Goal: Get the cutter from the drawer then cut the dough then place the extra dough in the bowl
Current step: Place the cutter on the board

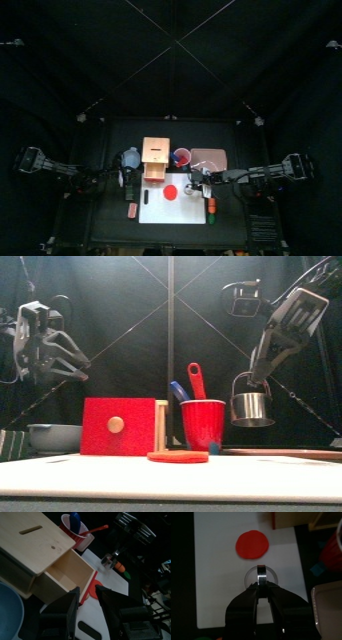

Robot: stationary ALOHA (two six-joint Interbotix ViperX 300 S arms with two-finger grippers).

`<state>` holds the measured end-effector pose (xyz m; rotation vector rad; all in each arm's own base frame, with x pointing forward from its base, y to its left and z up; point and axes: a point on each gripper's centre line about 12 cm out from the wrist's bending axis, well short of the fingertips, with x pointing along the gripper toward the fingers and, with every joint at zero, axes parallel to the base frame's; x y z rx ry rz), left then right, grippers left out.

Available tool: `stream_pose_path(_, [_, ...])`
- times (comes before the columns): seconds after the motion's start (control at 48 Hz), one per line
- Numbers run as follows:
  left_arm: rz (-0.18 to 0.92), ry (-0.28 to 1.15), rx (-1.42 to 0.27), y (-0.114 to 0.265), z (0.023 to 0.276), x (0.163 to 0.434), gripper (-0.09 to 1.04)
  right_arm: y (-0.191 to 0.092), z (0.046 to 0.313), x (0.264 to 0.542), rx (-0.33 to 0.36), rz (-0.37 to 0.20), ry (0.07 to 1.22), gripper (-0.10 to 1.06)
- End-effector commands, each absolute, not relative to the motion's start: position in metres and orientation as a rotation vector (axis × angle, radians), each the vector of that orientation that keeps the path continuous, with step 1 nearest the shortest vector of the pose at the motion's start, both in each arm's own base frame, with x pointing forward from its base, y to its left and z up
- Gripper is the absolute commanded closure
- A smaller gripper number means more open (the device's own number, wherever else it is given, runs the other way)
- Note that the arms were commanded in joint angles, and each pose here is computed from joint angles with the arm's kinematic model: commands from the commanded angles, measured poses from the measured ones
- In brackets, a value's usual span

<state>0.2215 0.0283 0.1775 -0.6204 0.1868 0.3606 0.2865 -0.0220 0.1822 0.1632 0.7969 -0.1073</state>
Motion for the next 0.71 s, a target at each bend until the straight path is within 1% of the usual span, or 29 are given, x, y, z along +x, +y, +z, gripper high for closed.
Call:
stream_pose_path(0.021, [0.368, 0.137, -0.624, 0.033, 0.191, 0.229, 0.22, -0.022, 0.182, 0.29, 0.161, -0.108, 0.789, 0.44])
stream_pose_path(0.125, [0.39, 0.107, -0.625, 0.04, 0.198, 0.233, 0.22, -0.023, 0.173, 0.291, 0.169, -0.112, 0.821, 0.4])
stream_pose_path(0.25, [0.422, 0.092, -0.63, 0.048, 0.2, 0.232, 0.22, -0.022, 0.171, 0.291, 0.173, -0.112, 0.827, 0.26])
stream_pose_path(0.333, [0.435, 0.079, -0.629, 0.052, 0.203, 0.233, 0.22, -0.022, 0.175, 0.292, 0.172, -0.109, 0.815, 0.18])
stream_pose_path(0.396, [0.448, 0.058, -0.631, 0.057, 0.208, 0.235, 0.22, -0.022, 0.183, 0.291, 0.163, -0.105, 0.798, 0.15])
stream_pose_path(0.438, [0.465, 0.033, -0.634, 0.063, 0.214, 0.237, 0.22, -0.022, 0.19, 0.291, 0.154, -0.102, 0.777, 0.15])
stream_pose_path(0.542, [0.522, -0.01, -0.645, 0.081, 0.225, 0.242, 0.24, -0.024, 0.21, 0.295, 0.117, -0.097, 0.68, 0.15])
stream_pose_path(0.625, [0.574, -0.043, -0.667, 0.098, 0.235, 0.247, 0.33, -0.021, 0.223, 0.304, 0.072, -0.079, 0.581, 0.15])
stream_pose_path(0.708, [0.65, -0.042, -0.708, 0.121, 0.24, 0.253, 0.5, -0.01, 0.23, 0.32, 0.036, -0.039, 0.486, 0.19])
